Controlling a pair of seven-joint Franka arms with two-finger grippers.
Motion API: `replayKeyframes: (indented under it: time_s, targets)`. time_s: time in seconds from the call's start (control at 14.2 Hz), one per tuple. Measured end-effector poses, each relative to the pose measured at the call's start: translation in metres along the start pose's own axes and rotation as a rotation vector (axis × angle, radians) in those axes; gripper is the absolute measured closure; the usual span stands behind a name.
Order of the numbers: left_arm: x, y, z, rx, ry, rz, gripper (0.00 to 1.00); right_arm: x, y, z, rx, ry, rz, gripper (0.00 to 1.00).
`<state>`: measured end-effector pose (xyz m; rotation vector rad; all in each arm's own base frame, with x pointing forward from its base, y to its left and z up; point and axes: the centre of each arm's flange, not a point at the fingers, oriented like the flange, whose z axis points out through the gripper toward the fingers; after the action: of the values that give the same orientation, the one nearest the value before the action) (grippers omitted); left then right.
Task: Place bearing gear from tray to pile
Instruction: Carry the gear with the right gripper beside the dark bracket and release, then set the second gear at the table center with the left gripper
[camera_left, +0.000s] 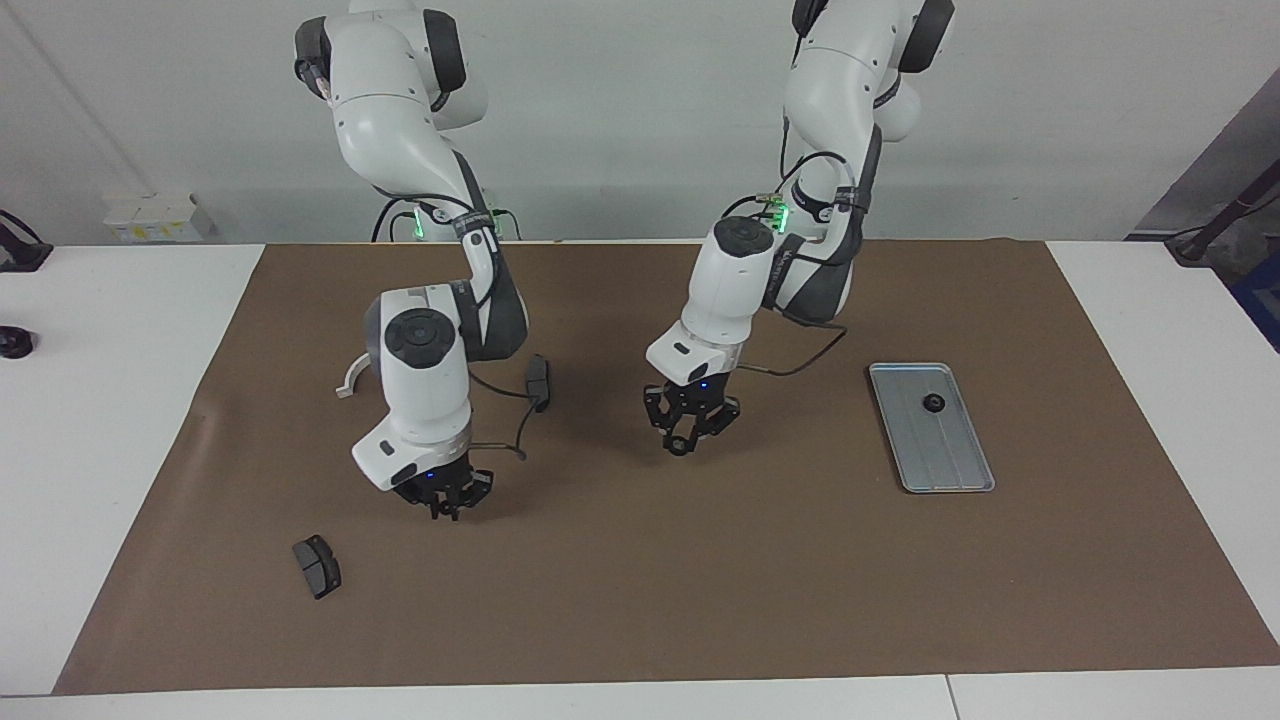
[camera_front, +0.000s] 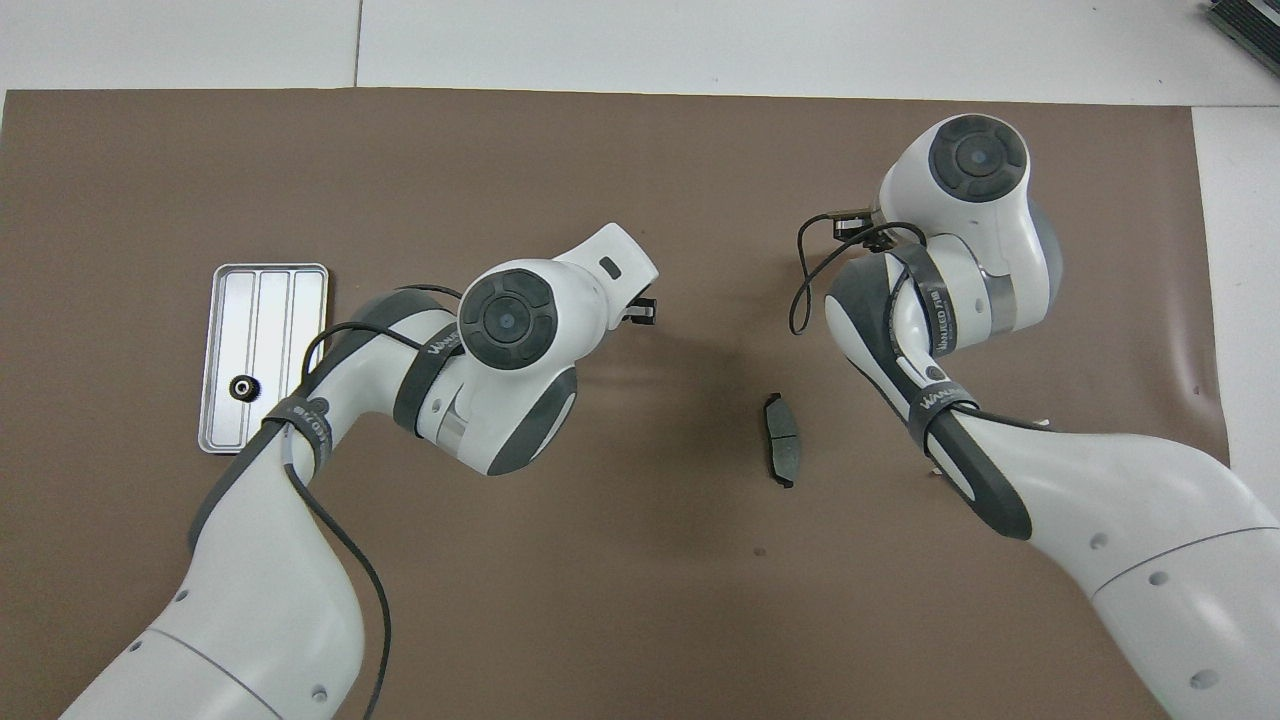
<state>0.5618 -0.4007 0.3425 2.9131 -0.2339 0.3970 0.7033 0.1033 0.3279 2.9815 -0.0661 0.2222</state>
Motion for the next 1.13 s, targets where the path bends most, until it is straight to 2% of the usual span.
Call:
replayKeyframes:
  time_s: [0.35,0.49,0.63,0.7,0.77,0.92,1.06,1.13]
  targets:
    - [-0.009,0.009,0.028,-0.008,-0.009,-0.011,0.65,-0.001,0.082,0.018,-0.019,-0.049,-0.035,0.76]
    - [-0.014,0.007,0.034,-0.022,0.013,-0.059,0.65,-0.008,0.117,0.011,-0.007,-0.059,-0.039,0.76]
    - [-0.02,0.005,0.039,-0.024,0.014,-0.088,0.49,-0.018,0.143,-0.001,0.054,-0.065,-0.023,0.76]
    - [-0.022,0.004,0.041,-0.023,0.01,-0.107,0.49,-0.023,0.15,-0.006,0.075,-0.067,-0.018,0.76]
    - [-0.023,0.004,0.042,-0.023,0.009,-0.142,0.43,-0.029,0.154,-0.008,0.087,-0.072,-0.01,0.76]
    - [-0.019,0.002,0.036,-0.02,0.011,-0.249,0.19,-0.039,0.153,-0.004,0.099,-0.092,-0.005,0.76]
    - [-0.005,-0.01,0.006,0.015,-0.003,-0.325,0.0,-0.049,0.148,0.005,0.107,-0.116,-0.007,0.76]
    - [0.006,-0.026,-0.02,0.046,-0.015,-0.359,0.0,-0.053,0.146,0.009,0.109,-0.126,-0.009,0.76]
